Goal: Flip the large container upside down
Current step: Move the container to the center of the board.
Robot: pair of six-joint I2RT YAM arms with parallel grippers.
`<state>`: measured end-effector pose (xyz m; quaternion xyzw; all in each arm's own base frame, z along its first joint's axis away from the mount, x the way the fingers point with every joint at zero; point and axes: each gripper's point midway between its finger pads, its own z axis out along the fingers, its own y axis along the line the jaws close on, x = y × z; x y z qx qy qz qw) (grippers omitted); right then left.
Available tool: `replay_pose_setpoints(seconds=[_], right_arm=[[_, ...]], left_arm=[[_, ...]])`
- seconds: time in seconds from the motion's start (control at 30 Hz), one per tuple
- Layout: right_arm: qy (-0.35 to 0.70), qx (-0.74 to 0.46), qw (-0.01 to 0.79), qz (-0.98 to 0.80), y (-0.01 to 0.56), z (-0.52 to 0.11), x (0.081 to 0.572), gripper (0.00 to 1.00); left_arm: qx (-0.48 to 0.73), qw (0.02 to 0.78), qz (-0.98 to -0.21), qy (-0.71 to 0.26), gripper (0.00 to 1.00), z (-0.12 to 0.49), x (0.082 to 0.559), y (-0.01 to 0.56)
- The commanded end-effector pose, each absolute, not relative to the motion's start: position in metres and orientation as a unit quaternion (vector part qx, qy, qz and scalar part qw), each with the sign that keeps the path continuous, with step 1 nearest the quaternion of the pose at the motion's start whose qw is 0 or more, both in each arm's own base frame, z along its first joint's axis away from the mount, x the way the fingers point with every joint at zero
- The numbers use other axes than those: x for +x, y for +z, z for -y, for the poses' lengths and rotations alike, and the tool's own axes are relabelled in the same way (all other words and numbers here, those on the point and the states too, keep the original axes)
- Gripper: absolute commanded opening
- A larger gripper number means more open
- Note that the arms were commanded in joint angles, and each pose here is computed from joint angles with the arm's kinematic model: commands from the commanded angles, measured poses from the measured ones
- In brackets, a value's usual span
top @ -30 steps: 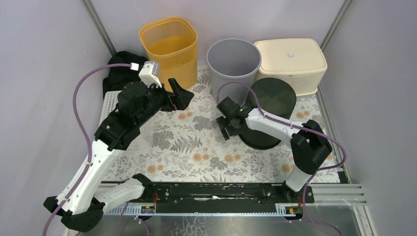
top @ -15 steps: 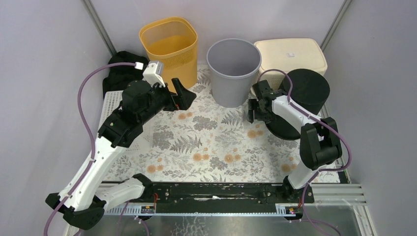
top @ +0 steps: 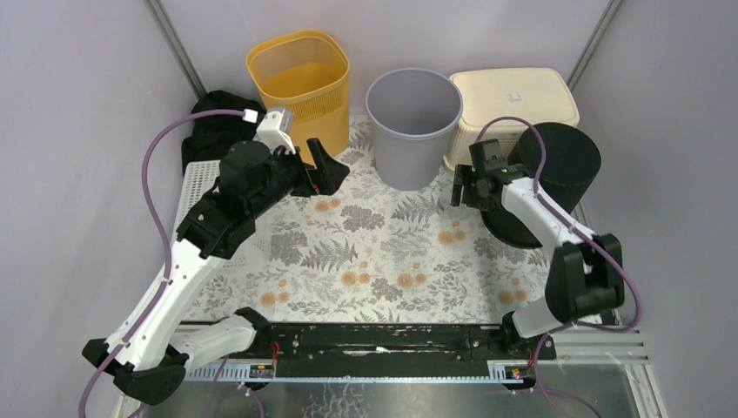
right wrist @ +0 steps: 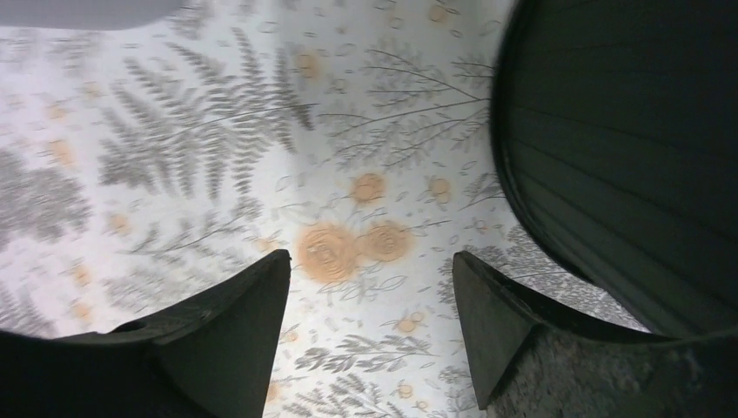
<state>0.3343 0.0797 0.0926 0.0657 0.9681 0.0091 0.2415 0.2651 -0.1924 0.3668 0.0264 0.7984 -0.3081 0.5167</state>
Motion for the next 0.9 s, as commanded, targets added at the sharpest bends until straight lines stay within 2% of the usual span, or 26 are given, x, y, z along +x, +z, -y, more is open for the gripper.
replay_pose_setpoints(seconds=[0.0, 0.1, 0.27, 0.4, 0.6, 0.87], right_arm=[[0.121, 0.036, 0.322, -0.938, 0.144, -0.116, 0.334, 0.75], [0.149, 0.039, 0.303, -0.941, 0.145, -0.124, 0.315, 0.75], [0.072, 0.085, 0.221, -0.969, 0.117, -0.096, 0.274, 0.75], [-0.003, 0.168, 0.257, -0.952, 0.129, -0.059, 0.261, 0.8], [-0.005, 0.254, 0.289, -0.923, 0.136, -0.047, 0.25, 0.81], [0.029, 0.352, 0.257, -0.899, 0.084, -0.049, 0.23, 0.82]], left_arm=[[0.041, 0.539, -0.778, -0.319, 1.0, 0.196, 0.266, 0.387], [0.043, 0.54, -0.778, -0.318, 1.0, 0.196, 0.266, 0.389], [0.048, 0.538, -0.778, -0.319, 1.0, 0.197, 0.266, 0.389], [0.052, 0.539, -0.779, -0.317, 1.0, 0.196, 0.264, 0.389], [0.061, 0.539, -0.777, -0.319, 1.0, 0.195, 0.261, 0.389], [0.062, 0.545, -0.77, -0.326, 1.0, 0.194, 0.258, 0.392]])
